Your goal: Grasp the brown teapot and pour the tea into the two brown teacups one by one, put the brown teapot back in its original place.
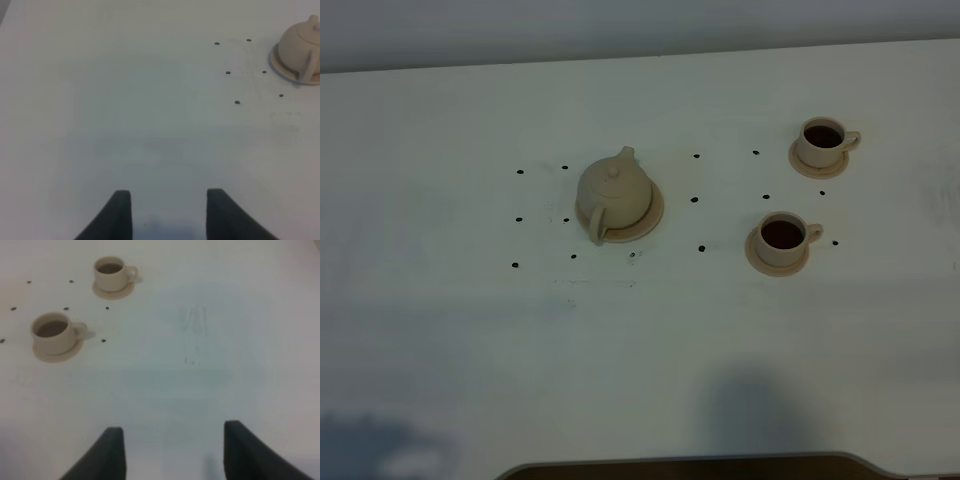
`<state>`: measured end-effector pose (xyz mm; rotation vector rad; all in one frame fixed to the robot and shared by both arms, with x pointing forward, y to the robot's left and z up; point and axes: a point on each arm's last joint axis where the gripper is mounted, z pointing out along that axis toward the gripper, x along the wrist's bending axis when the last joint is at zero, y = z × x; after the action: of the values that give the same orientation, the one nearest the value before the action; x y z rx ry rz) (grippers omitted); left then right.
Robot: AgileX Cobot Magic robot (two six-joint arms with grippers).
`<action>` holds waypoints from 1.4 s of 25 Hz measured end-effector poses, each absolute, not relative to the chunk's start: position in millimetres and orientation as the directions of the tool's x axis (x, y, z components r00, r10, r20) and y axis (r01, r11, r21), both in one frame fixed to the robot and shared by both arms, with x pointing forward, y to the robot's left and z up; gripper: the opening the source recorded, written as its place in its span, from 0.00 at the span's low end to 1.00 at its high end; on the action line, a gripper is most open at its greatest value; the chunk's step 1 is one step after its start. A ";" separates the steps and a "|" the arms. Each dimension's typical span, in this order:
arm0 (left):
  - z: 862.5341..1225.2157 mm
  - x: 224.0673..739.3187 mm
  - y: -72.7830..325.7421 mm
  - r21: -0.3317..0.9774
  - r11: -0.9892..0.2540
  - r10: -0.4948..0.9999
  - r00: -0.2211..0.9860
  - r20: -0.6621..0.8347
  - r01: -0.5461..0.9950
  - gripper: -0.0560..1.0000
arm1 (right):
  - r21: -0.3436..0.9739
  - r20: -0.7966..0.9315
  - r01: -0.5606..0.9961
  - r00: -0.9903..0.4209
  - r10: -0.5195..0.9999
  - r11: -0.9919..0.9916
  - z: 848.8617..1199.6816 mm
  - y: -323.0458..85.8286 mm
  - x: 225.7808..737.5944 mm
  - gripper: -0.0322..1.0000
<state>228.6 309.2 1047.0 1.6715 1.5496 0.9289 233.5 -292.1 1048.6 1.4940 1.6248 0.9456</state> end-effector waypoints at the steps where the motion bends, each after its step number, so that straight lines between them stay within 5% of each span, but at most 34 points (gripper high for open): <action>1: 1047.0 228.6 309.3 0.849 -0.073 0.997 0.042 0.060 0.523 0.41 | 0.883 -0.031 0.466 -0.065 0.997 0.058 1048.6 -292.1 233.5 0.45; 35: 1047.0 228.6 309.3 0.849 -0.076 0.997 0.043 0.062 0.522 0.41 | 0.883 -0.031 0.466 -0.065 0.997 0.058 1048.6 -292.1 233.5 0.44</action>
<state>228.6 309.3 1047.0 1.6739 1.5481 0.9312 233.5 -292.1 1048.6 1.4940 1.6248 0.9456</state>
